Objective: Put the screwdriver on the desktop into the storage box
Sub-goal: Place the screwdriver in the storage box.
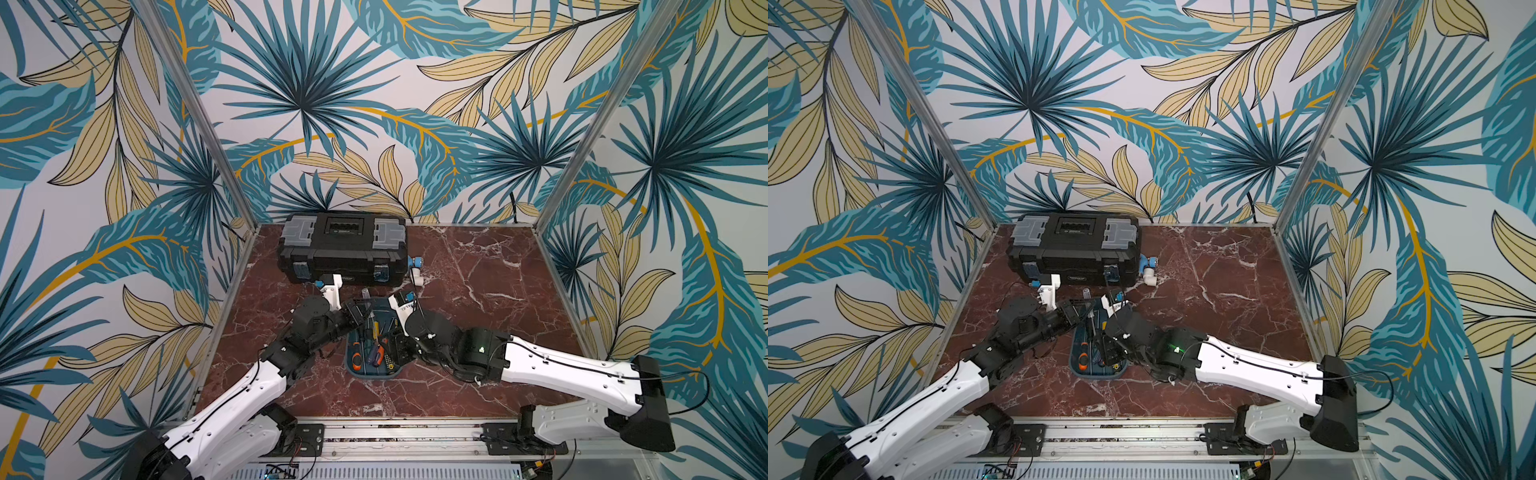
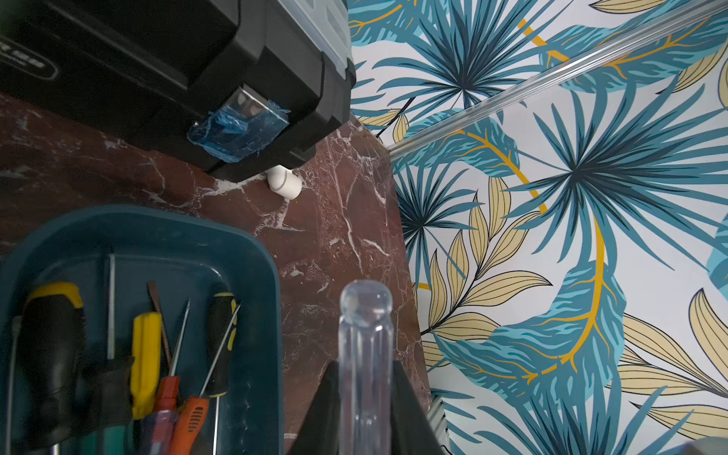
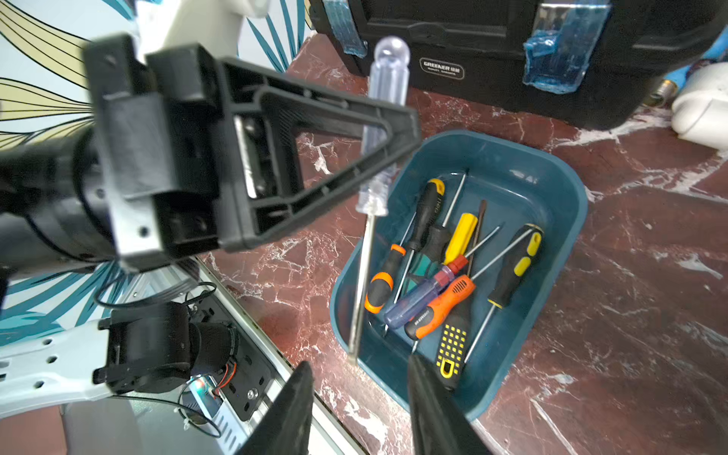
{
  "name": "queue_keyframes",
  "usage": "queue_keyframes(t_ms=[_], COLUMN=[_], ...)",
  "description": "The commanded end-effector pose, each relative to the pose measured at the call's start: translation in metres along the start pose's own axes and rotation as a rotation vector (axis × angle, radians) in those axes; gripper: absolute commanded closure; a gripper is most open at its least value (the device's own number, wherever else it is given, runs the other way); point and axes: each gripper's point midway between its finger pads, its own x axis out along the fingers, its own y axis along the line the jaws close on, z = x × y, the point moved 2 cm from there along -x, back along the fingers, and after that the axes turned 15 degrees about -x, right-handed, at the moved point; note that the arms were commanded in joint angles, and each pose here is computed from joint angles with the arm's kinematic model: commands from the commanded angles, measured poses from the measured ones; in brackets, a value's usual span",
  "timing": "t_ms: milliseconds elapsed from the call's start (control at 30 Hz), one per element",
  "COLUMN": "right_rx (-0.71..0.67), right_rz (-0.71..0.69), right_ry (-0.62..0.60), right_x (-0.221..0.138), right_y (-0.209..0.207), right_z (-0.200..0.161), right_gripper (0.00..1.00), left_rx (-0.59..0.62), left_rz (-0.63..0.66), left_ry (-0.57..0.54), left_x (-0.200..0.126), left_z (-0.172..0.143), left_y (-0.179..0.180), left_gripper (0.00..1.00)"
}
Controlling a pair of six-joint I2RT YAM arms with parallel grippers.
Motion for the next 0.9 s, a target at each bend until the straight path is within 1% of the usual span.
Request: queue_keyframes(t_ms=[0,200,300,367,400,467,533,567,633,667,767,833,867], right_rx=[-0.015,-0.021,-0.033,-0.036,-0.04,-0.042,-0.048,-0.048,-0.054,-0.057,-0.059,-0.065,-0.071], right_rz=[0.027,0.036,0.008,-0.015,-0.016,-0.021,-0.026,-0.03,-0.033,-0.036,-0.047,-0.079,-0.095], right_ry=[0.003,0.045,0.08,0.084,0.084,0.081,0.078,0.079,0.082,0.085,0.084,0.082,0.084], right_x=[0.009,0.03,0.037,0.038,0.037,0.035,0.034,0.034,0.033,0.032,0.029,0.028,0.027], right_y=[0.01,0.02,0.02,0.017,0.017,0.016,0.015,0.013,0.013,0.013,0.011,0.006,0.003], right_z=[0.004,0.006,0.007,0.009,0.009,0.01,0.01,0.01,0.01,0.009,0.011,0.012,0.012], right_gripper=[0.56,0.61,0.72,0.78,0.83,0.88,0.95,0.97,0.95,0.92,0.75,0.62,0.6], left_rx=[0.007,0.021,0.018,0.018,0.017,0.016,0.011,0.005,0.0,-0.002,-0.007,-0.014,-0.017], left_rz=[-0.024,-0.016,-0.02,-0.025,-0.027,-0.026,-0.028,-0.028,-0.025,-0.016,0.012,0.029,0.029], left_ry=[-0.004,0.012,0.007,0.002,-0.001,-0.005,-0.007,-0.008,-0.008,-0.012,-0.026,-0.03,-0.03], left_x=[-0.001,-0.005,-0.008,-0.009,-0.009,-0.011,-0.011,-0.011,-0.011,-0.011,-0.011,-0.01,-0.009], left_z=[0.003,0.003,0.004,0.005,0.006,0.007,0.007,0.007,0.007,0.008,0.01,0.011,0.012], left_y=[-0.007,-0.009,-0.01,-0.012,-0.012,-0.014,-0.015,-0.014,-0.013,-0.011,-0.005,-0.001,-0.001], left_gripper=[1.0,1.0,1.0,1.0,1.0,1.0,1.0,1.0,1.0,1.0,1.0,1.0,1.0])
